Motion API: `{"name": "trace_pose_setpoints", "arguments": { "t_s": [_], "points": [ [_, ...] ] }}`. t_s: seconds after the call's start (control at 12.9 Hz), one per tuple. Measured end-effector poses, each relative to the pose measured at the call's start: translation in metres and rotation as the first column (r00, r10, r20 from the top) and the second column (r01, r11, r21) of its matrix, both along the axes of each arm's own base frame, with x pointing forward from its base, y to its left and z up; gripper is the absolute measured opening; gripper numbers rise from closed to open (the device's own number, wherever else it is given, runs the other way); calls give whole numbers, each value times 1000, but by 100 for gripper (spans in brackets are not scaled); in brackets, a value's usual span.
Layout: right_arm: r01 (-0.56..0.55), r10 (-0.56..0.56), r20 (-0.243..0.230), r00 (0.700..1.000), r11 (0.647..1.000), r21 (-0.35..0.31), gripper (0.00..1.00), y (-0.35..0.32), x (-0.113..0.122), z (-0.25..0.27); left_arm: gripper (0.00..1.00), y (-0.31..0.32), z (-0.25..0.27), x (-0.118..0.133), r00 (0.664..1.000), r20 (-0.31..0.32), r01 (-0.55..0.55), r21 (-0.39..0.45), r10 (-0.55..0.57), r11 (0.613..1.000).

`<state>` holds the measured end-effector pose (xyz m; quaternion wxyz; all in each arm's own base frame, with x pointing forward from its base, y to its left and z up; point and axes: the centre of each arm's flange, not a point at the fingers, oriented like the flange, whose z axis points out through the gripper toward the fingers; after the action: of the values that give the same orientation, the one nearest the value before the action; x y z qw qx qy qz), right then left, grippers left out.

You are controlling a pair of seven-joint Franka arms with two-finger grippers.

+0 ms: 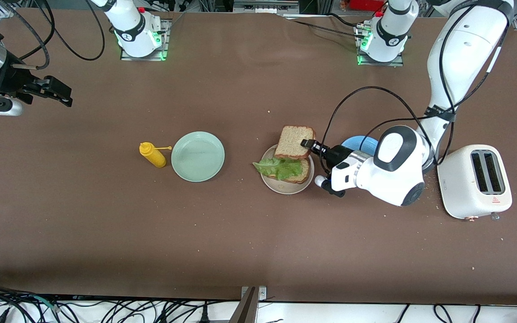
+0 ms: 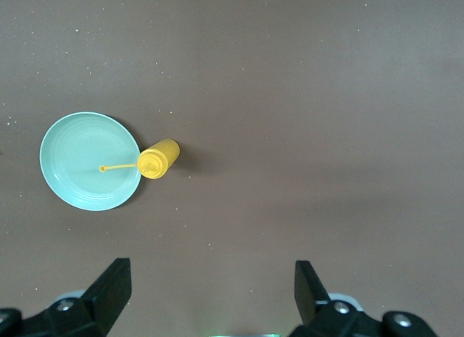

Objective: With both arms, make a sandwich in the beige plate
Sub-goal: 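Lift the bread slice out and carry it over the beige plate, then lay the bread slice on the lettuce and open the left gripper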

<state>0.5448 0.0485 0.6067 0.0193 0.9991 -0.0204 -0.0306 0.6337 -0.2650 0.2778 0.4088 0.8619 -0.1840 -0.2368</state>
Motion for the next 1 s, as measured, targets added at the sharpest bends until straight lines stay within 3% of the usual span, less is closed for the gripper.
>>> {"name": "trace_pose_setpoints", "arguments": {
  "t_s": [0.15,0.46,0.7,0.77,1.0],
  "points": [
    [0,0,0,1000,1000,0,100,0,0,0,8,5,-31,6,999,48,-2,-49,4,999],
    [2,-2,-1,1000,1000,0,100,-1,0,0,8,8,-65,14,995,85,-42,-205,61,978],
    [6,-6,-1,1000,1000,0,100,-3,0,0,8,20,-88,16,993,88,-58,-241,81,969],
    [7,-7,-1,1000,1000,0,100,-4,0,0,12,24,-91,17,993,89,-60,-240,83,969],
    [8,-8,-1,1000,1000,0,100,-4,0,0,44,31,-95,18,991,108,-51,-244,80,968]
  ]
}}
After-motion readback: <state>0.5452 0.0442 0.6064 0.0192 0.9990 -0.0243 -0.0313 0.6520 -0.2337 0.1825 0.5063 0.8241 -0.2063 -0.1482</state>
